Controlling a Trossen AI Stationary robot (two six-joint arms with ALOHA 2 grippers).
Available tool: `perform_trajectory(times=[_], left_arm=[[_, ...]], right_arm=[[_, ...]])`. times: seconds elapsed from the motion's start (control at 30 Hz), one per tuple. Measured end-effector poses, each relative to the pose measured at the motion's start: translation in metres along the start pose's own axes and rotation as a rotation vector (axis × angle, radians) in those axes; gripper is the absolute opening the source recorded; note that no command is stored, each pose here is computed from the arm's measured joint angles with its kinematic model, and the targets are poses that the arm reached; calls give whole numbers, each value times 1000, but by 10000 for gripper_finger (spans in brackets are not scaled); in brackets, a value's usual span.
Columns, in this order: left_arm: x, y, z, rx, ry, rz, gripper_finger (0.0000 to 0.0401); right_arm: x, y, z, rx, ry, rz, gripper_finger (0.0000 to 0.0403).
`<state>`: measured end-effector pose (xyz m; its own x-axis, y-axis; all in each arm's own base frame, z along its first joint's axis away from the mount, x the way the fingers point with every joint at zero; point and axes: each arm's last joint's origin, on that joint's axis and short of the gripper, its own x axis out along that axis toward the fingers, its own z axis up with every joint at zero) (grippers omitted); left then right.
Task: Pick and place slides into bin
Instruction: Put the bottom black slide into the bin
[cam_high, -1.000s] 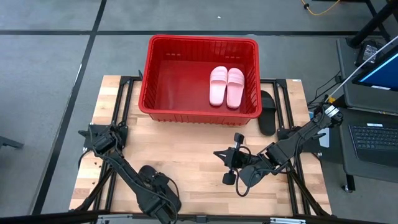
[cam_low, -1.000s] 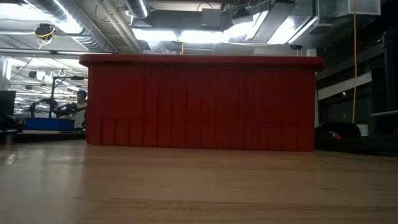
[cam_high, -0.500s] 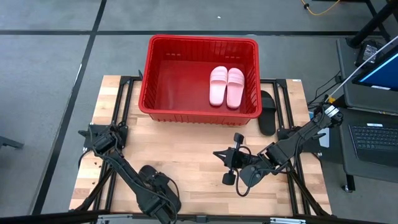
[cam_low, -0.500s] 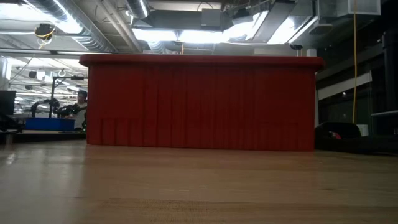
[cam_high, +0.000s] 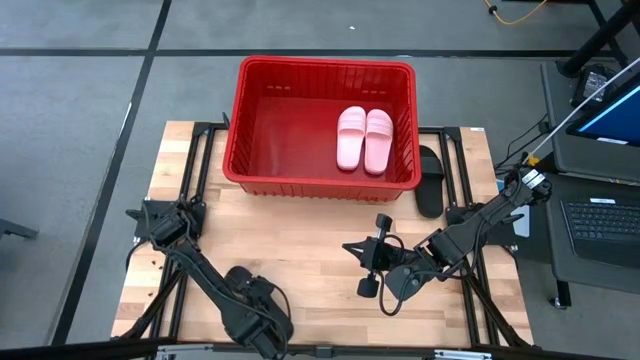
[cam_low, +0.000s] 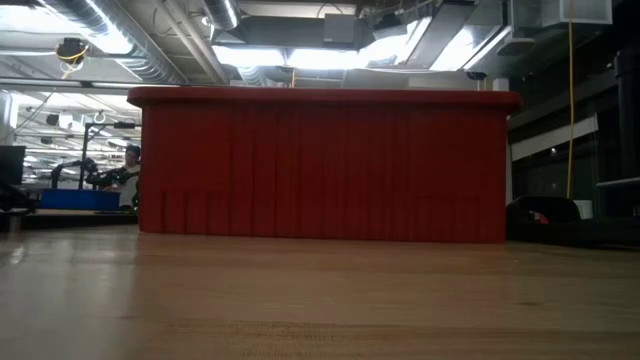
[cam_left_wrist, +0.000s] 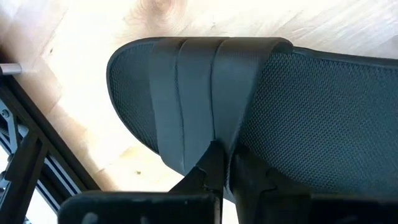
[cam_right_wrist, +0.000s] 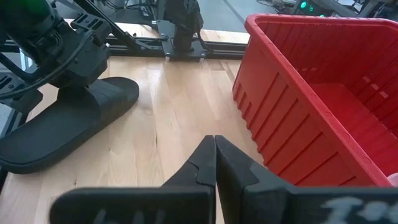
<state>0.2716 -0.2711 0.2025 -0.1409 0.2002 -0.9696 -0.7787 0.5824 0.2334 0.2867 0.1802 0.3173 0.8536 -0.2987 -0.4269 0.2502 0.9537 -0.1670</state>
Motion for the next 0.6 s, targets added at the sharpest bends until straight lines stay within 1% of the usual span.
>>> perform_trajectory(times=[0.17,0.27,0.37,0.5,0.6], left_arm=[[-3,2,1,3,0,-11,5],[-12,4,3,11,-19,-41,4],[-28,5,4,30,-75,-79,4],[-54,10,9,66,-166,-101,4],[-72,10,13,148,-244,-165,4]], right_arm=[[0,0,0,-2,0,1,5],[0,0,0,-7,0,1,5],[0,0,0,-24,-1,1,5],[0,1,1,-22,-9,4,5],[0,1,2,-26,-12,5,5]])
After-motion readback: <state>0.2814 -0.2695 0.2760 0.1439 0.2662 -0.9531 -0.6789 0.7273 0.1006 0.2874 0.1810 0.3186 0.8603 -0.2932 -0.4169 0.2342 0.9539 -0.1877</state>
